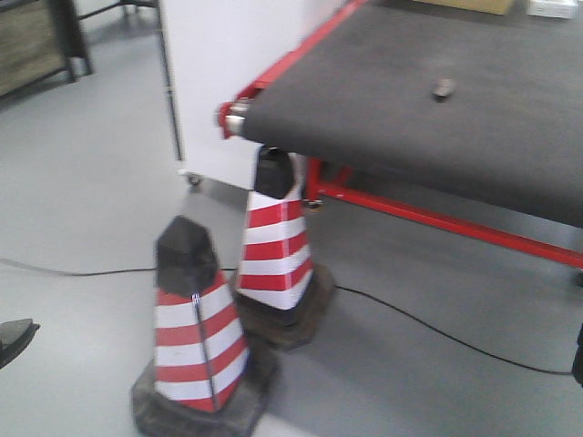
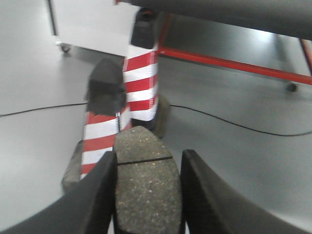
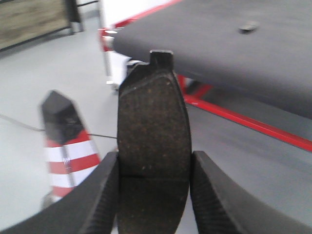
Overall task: Move and align brake pads A on conveyor
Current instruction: 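Turn toward the black conveyor belt and approach it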
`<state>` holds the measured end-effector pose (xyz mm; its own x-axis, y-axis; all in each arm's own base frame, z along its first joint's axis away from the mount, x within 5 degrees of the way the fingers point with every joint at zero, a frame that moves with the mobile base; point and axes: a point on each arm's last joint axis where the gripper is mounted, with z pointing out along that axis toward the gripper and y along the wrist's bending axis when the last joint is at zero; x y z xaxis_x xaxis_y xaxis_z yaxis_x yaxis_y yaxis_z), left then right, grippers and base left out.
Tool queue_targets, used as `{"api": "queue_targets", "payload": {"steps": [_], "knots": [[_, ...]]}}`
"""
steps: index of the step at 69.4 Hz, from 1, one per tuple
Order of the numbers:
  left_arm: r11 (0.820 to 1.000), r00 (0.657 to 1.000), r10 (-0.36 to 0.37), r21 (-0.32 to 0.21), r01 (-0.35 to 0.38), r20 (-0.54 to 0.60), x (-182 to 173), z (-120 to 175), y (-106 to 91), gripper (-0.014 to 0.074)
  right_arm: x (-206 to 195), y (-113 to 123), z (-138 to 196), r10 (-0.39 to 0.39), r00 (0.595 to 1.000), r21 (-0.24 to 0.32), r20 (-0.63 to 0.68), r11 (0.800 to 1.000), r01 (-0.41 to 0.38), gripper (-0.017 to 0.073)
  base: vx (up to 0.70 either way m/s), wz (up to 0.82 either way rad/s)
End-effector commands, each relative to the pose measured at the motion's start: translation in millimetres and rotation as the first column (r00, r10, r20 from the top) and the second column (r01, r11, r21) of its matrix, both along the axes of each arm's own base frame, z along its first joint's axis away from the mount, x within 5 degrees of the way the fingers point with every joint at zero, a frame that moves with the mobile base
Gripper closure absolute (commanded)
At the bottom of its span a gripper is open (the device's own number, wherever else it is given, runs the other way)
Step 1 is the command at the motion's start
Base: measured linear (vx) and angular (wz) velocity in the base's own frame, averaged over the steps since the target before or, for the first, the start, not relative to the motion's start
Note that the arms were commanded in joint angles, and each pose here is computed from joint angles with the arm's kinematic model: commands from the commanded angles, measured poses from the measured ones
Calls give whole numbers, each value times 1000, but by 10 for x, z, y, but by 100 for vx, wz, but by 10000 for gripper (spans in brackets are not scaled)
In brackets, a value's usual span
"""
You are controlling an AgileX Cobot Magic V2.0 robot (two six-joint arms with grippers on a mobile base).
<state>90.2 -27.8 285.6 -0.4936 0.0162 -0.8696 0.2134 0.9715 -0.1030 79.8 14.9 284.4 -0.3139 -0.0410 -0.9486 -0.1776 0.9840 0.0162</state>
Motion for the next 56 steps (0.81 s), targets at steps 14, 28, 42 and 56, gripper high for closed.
{"api": "queue_targets", "payload": {"steps": [14, 28, 42, 56], "knots": [[999, 995, -20, -40, 24, 103, 34, 163, -34, 599, 23, -1, 185, -2, 992, 6, 122, 1000, 2, 563, 10, -76], [999, 995, -20, -40, 24, 103, 34, 163, -34, 599, 23, -1, 185, -2, 992, 6, 122, 1000, 2, 563, 9, -74], [999, 995, -20, -40, 24, 103, 34, 163, -34, 599, 23, -1, 185, -2, 992, 6, 122, 1000, 2, 563, 9, -52], [999, 995, -20, -40, 24, 103, 34, 163, -34, 599, 23, -1, 184, -2, 993, 6, 122, 1000, 2, 563, 12, -29]]}}
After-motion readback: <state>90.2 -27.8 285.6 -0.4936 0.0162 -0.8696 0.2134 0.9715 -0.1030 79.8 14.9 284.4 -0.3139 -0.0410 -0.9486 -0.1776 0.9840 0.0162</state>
